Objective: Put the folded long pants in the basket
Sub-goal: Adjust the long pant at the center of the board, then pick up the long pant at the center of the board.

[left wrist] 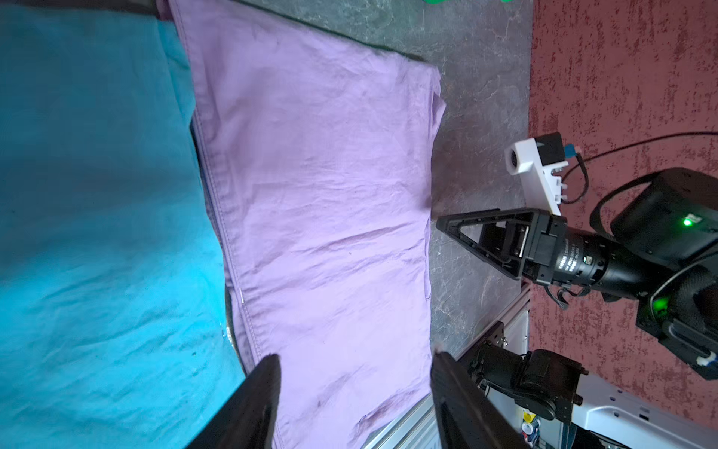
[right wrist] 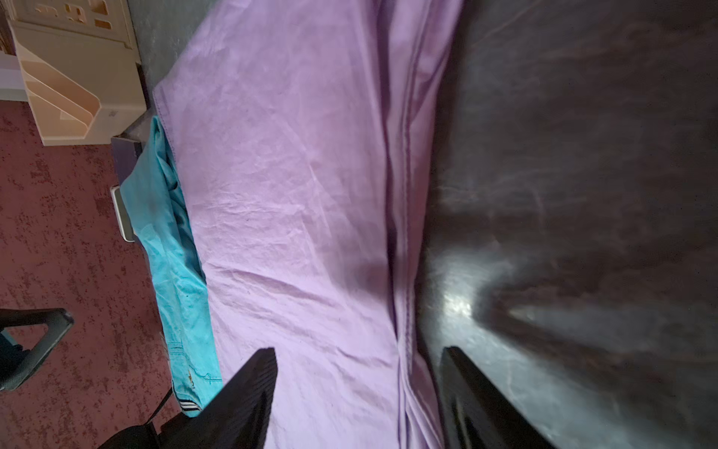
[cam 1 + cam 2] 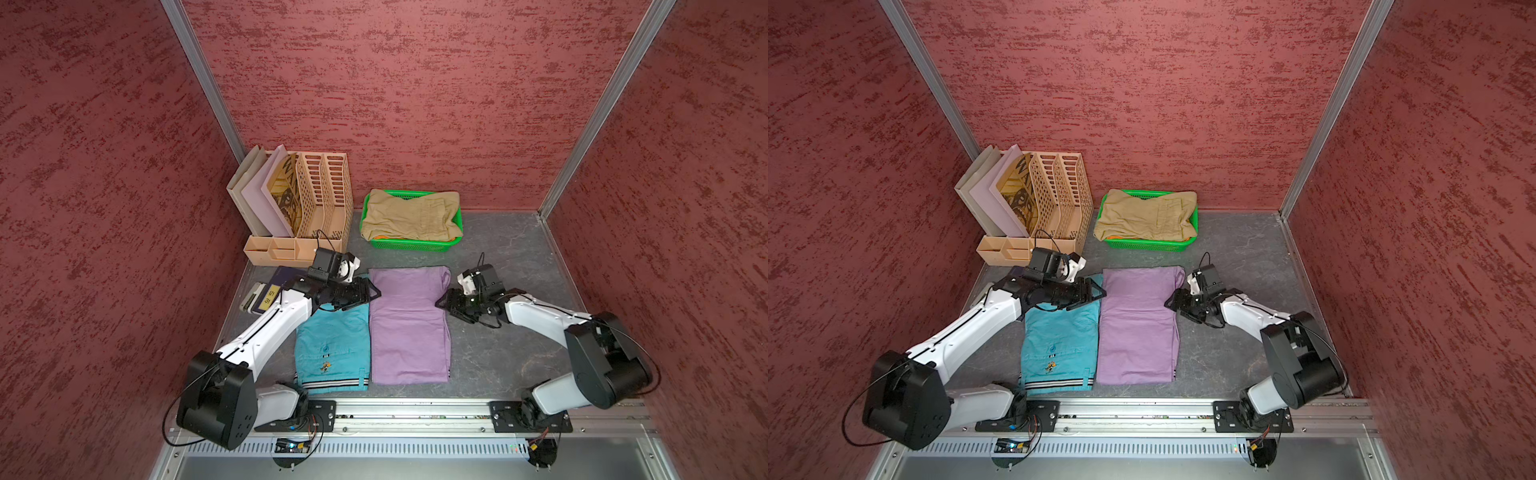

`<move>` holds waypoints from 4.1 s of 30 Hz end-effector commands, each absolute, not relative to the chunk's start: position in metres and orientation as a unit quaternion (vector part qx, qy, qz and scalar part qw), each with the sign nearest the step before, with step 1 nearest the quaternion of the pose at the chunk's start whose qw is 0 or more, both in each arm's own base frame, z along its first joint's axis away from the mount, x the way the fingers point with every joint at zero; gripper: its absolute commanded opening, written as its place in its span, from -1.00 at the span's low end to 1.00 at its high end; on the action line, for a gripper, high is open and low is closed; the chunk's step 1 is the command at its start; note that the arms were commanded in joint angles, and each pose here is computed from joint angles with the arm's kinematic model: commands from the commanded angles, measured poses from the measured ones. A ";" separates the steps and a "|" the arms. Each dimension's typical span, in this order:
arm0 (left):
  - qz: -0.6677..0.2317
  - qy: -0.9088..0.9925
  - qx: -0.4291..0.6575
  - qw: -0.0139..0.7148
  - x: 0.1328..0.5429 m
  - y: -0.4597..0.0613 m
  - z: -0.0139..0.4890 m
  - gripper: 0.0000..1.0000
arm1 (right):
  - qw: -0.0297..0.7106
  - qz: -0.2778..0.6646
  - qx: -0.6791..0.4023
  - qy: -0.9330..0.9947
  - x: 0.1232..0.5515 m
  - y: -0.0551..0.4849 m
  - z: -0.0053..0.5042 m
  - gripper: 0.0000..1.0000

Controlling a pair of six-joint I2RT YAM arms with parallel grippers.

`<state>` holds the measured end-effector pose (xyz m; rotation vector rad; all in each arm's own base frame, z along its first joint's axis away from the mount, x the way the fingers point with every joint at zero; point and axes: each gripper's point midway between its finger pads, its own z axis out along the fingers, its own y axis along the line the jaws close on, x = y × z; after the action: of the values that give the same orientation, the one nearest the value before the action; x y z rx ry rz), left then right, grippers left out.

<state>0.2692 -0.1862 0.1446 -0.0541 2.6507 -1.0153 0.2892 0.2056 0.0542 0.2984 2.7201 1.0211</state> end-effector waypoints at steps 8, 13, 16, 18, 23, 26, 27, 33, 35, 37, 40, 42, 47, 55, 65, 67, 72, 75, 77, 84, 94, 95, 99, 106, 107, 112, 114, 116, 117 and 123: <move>-0.347 0.927 -0.017 0.140 0.254 -0.186 0.129 0.29 | 0.106 0.322 0.101 0.935 0.299 0.209 0.025 0.14; -0.349 0.928 -0.011 0.133 0.254 -0.193 0.127 0.29 | 0.117 0.289 0.119 0.943 0.308 0.194 0.020 -0.43; -0.355 0.926 0.013 0.130 0.250 -0.205 0.129 0.29 | 0.122 0.258 0.126 0.950 0.312 0.172 0.022 -0.82; -0.357 0.925 0.031 0.125 0.245 -0.213 0.130 0.29 | 0.124 0.212 0.133 0.960 0.313 0.147 0.023 -0.88; -0.366 0.921 0.075 0.109 0.235 -0.237 0.126 0.30 | 0.144 0.139 0.175 0.964 0.321 0.078 0.037 -0.88; -0.367 0.919 0.107 0.093 0.231 -0.259 0.121 0.31 | 0.161 0.121 0.224 0.954 0.337 0.040 0.052 -0.06; -0.366 0.919 0.118 0.087 0.229 -0.266 0.118 0.31 | 0.171 0.121 0.233 0.949 0.344 0.032 0.060 0.08; -0.380 0.913 0.137 0.065 0.224 -0.301 0.103 0.29 | 0.261 0.188 0.204 0.925 0.378 0.047 0.124 0.26; -0.377 0.914 0.143 0.053 0.218 -0.310 0.092 0.27 | 0.247 0.241 0.188 0.919 0.382 0.067 0.125 0.13; -0.371 0.917 0.144 0.041 0.213 -0.318 0.079 0.25 | 0.216 0.279 0.176 0.919 0.381 0.092 0.113 0.03; -0.363 0.921 0.142 0.019 0.204 -0.329 0.059 0.22 | 0.172 0.266 0.165 0.934 0.371 0.112 0.085 -0.04; -0.361 0.922 0.141 0.007 0.198 -0.336 0.048 0.21 | 0.157 0.239 0.168 0.943 0.366 0.111 0.068 -0.04; -0.357 0.920 0.159 -0.025 0.174 -0.356 0.026 0.19 | 0.137 0.208 0.179 0.952 0.359 0.103 0.047 -0.04; -0.375 0.884 0.272 -0.070 0.100 -0.439 0.034 0.22 | 0.095 0.205 0.154 0.962 0.396 0.109 0.029 -0.07; -0.416 0.848 0.328 -0.032 0.109 -0.449 0.093 0.40 | 0.015 0.261 -0.025 0.965 0.311 0.205 0.021 -0.06; -0.430 0.848 0.308 -0.020 0.126 -0.425 0.106 0.42 | 0.037 0.253 -0.037 0.966 0.309 0.200 0.031 -0.02; -0.434 0.876 0.209 0.024 0.192 -0.354 0.117 0.42 | 0.112 0.220 -0.032 0.969 0.318 0.181 0.070 0.12; -0.401 0.900 0.160 0.057 0.235 -0.318 0.110 0.42 | 0.123 0.187 -0.003 0.975 0.312 0.163 0.078 0.14; -0.371 0.916 0.136 0.068 0.260 -0.301 0.097 0.41 | 0.104 0.165 0.018 0.981 0.300 0.153 0.072 0.11; -0.282 0.950 0.112 0.079 0.315 -0.272 0.064 0.39 | 0.064 0.109 0.075 0.989 0.263 0.124 0.031 -0.13; -0.241 0.959 0.115 0.089 0.327 -0.256 0.040 0.44 | 0.078 0.035 0.101 0.991 0.301 0.098 0.005 -0.26; -0.242 0.959 0.116 0.088 0.326 -0.256 0.038 0.44 | 0.078 0.033 0.092 0.992 0.311 0.097 0.004 -0.27; -0.242 0.961 0.110 0.074 0.321 -0.254 0.022 0.44 | 0.102 0.038 0.037 0.993 0.353 0.108 0.010 -0.24; -0.240 0.963 0.096 0.077 0.327 -0.248 0.009 0.37 | 0.140 0.073 -0.003 0.987 0.371 0.123 0.024 -0.15; -0.240 0.963 0.092 0.083 0.330 -0.246 0.010 0.37 | 0.143 0.077 -0.005 0.987 0.368 0.123 0.025 -0.15; -0.271 0.953 0.077 0.112 0.353 -0.251 0.013 0.31 | 0.143 0.103 0.000 0.984 0.348 0.126 0.026 -0.15; -0.293 0.946 0.072 0.115 0.360 -0.260 0.010 0.18 | 0.144 0.120 0.003 0.982 0.342 0.129 0.029 -0.15; -0.295 0.946 0.061 0.119 0.366 -0.262 0.003 0.01 | 0.148 0.125 0.003 0.981 0.339 0.129 0.034 -0.15; -0.297 0.946 0.055 0.120 0.367 -0.262 0.000 -0.02 | 0.151 0.121 0.005 0.981 0.338 0.127 0.037 -0.15; -0.321 0.939 0.060 0.105 0.361 -0.269 -0.005 -0.14 | 0.174 0.124 0.015 0.977 0.338 0.121 0.059 -0.02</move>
<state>0.3790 -0.2770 0.0307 0.2220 2.6540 -0.9663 0.3394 0.1237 0.0454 0.0157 2.7965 0.3219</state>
